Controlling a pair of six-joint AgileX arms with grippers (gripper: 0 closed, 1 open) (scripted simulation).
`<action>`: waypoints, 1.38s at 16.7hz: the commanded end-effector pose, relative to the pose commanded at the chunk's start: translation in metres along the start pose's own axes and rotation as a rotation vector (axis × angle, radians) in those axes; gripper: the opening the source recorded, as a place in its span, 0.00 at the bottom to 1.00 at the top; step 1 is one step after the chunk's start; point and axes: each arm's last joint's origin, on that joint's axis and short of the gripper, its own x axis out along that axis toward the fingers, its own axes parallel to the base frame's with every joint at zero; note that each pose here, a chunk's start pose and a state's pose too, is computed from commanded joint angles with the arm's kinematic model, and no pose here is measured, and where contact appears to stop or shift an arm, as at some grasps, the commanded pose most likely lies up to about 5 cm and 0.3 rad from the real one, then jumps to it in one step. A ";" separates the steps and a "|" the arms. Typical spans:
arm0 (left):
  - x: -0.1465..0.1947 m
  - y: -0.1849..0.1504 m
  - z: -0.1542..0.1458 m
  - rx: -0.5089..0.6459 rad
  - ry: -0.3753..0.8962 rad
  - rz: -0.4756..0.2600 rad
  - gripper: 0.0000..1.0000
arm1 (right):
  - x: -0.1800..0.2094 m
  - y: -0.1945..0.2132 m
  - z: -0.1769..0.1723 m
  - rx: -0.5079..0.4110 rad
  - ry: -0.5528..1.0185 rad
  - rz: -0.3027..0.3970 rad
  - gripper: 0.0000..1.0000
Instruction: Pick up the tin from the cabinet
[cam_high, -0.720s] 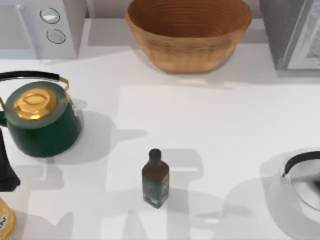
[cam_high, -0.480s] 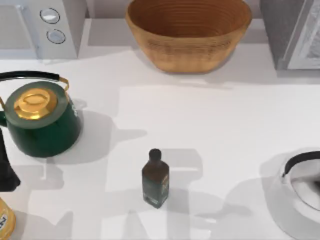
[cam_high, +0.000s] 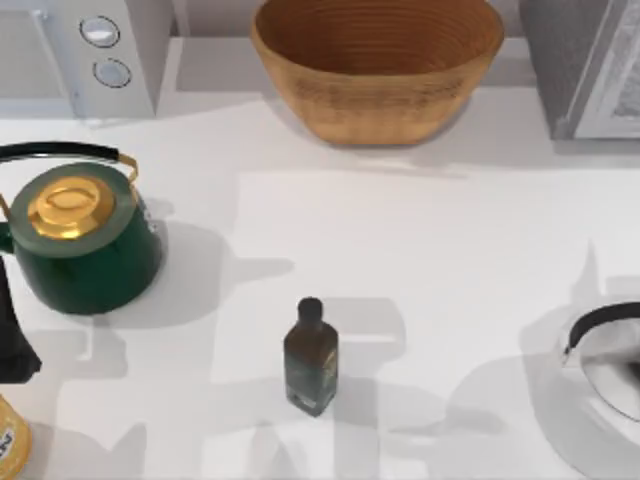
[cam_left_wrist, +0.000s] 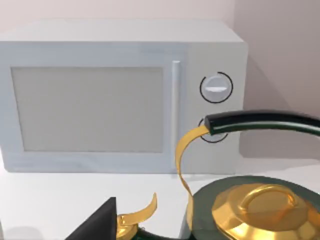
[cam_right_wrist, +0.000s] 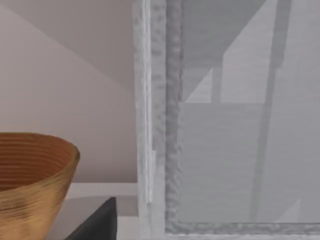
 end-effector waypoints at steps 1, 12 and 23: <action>0.000 0.000 0.000 0.000 0.000 0.000 1.00 | 0.004 0.001 0.018 0.000 0.002 0.000 1.00; 0.000 0.000 0.000 0.000 0.000 0.000 1.00 | 0.100 0.028 0.198 -0.003 0.005 -0.002 1.00; 0.000 0.000 0.000 0.000 0.000 0.000 1.00 | 0.142 0.044 0.236 -0.002 -0.003 0.001 1.00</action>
